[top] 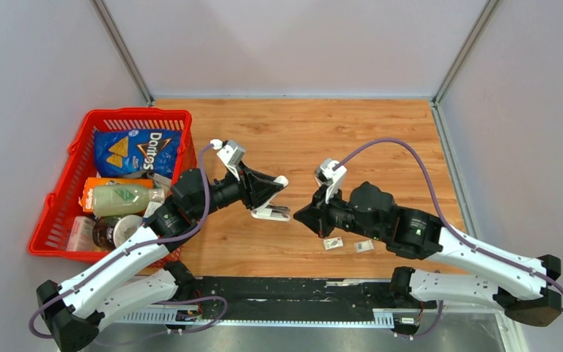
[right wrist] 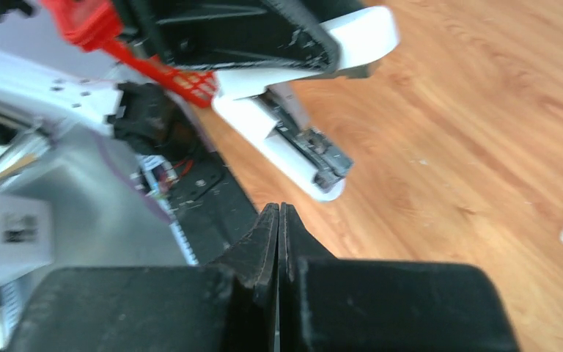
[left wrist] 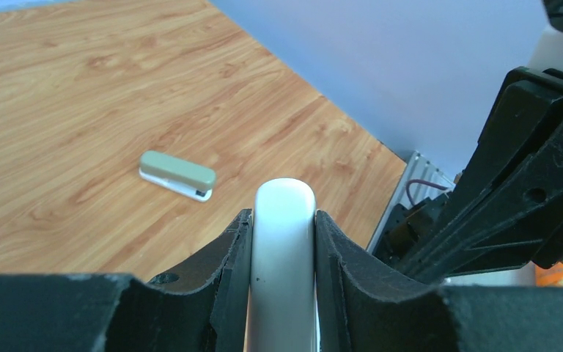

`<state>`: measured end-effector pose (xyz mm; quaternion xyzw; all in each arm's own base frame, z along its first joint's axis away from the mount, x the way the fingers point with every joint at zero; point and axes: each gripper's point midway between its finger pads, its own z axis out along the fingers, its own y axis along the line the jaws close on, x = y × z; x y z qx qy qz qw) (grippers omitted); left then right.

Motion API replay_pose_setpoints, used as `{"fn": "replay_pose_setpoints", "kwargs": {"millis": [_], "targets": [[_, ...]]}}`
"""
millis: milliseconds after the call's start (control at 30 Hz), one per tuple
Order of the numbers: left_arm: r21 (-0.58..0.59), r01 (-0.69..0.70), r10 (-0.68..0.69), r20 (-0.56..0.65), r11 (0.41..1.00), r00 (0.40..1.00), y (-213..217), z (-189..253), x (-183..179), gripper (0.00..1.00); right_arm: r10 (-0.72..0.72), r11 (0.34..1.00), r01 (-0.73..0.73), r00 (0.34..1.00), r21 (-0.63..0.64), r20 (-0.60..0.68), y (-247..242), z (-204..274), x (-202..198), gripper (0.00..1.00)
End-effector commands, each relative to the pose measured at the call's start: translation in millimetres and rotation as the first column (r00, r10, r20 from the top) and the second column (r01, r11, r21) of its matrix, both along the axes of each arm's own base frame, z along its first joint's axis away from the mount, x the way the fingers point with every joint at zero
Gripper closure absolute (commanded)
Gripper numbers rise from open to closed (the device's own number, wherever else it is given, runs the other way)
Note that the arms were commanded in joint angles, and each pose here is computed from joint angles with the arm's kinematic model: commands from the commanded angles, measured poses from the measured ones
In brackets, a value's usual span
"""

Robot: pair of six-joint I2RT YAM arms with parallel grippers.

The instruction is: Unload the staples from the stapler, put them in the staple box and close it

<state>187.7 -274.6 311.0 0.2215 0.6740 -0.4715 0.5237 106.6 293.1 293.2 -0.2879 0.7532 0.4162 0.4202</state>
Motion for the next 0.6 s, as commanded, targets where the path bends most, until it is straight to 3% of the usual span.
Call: {"fn": "replay_pose_setpoints", "kwargs": {"millis": [0, 367, 567], "targets": [[-0.032, -0.111, 0.112, 0.028, 0.993, 0.993, 13, 24, 14, 1.00, -0.172, 0.982, 0.180, 0.976, -0.059, 0.132, -4, 9, 44, 1.00], [-0.027, -0.239, 0.236, -0.086, 0.971, 0.968, 27, 14, 26, 1.00, -0.184, 0.983, 0.183, 0.967, 0.022, 0.177, 35, 8, 86, 1.00], [-0.015, -0.267, 0.264, -0.115, 0.963, 0.958, 28, 5, 31, 1.00, -0.123, 0.992, 0.117, 0.984, 0.055, 0.128, 57, -9, 92, 1.00]]}}
